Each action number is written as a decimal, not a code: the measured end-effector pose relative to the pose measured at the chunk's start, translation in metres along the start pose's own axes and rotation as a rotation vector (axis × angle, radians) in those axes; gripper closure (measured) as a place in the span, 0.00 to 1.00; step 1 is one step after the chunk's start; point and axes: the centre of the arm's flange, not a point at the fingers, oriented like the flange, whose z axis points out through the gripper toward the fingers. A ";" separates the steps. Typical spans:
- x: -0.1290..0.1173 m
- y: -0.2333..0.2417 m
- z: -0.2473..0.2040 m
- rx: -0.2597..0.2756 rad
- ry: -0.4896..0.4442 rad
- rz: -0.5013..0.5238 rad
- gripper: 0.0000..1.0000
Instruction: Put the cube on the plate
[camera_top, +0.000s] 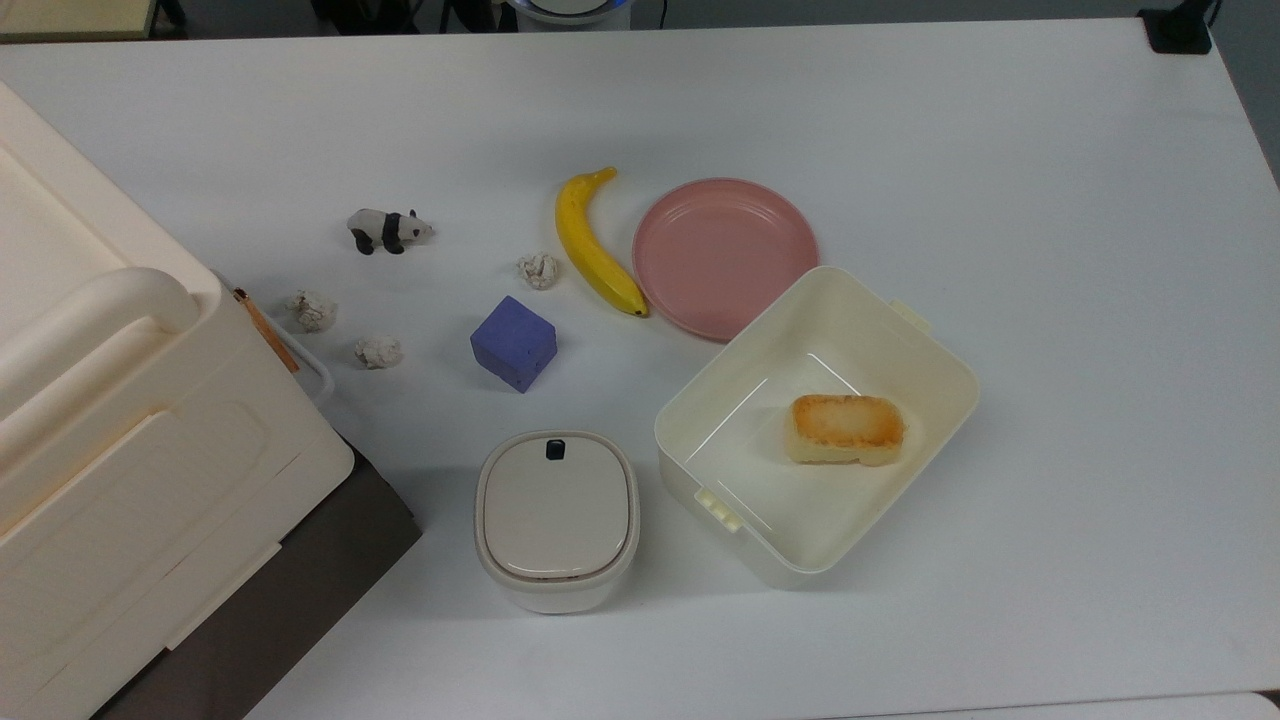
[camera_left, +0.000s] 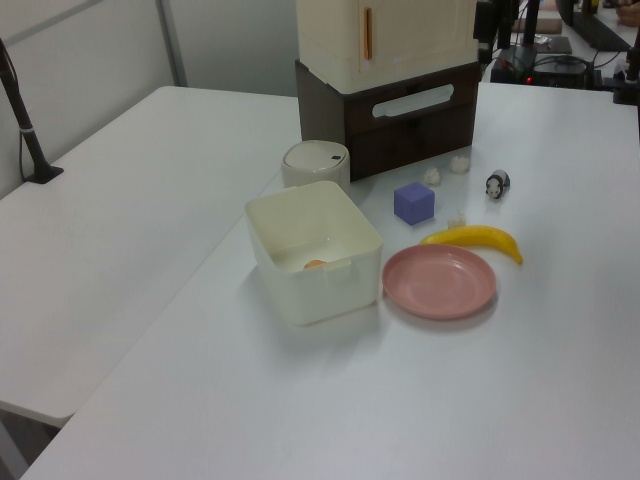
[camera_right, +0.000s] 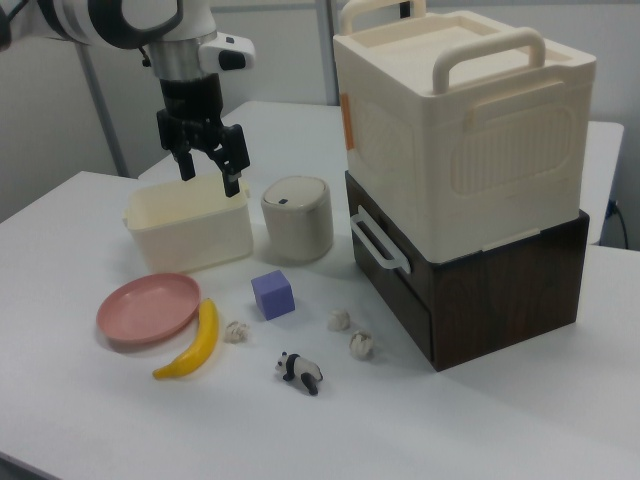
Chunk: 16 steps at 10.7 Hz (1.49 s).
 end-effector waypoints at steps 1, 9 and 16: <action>0.000 0.000 0.000 -0.003 0.000 -0.001 0.00; 0.009 0.001 -0.004 -0.014 0.068 -0.041 0.00; 0.012 0.006 -0.007 -0.016 0.095 -0.059 0.00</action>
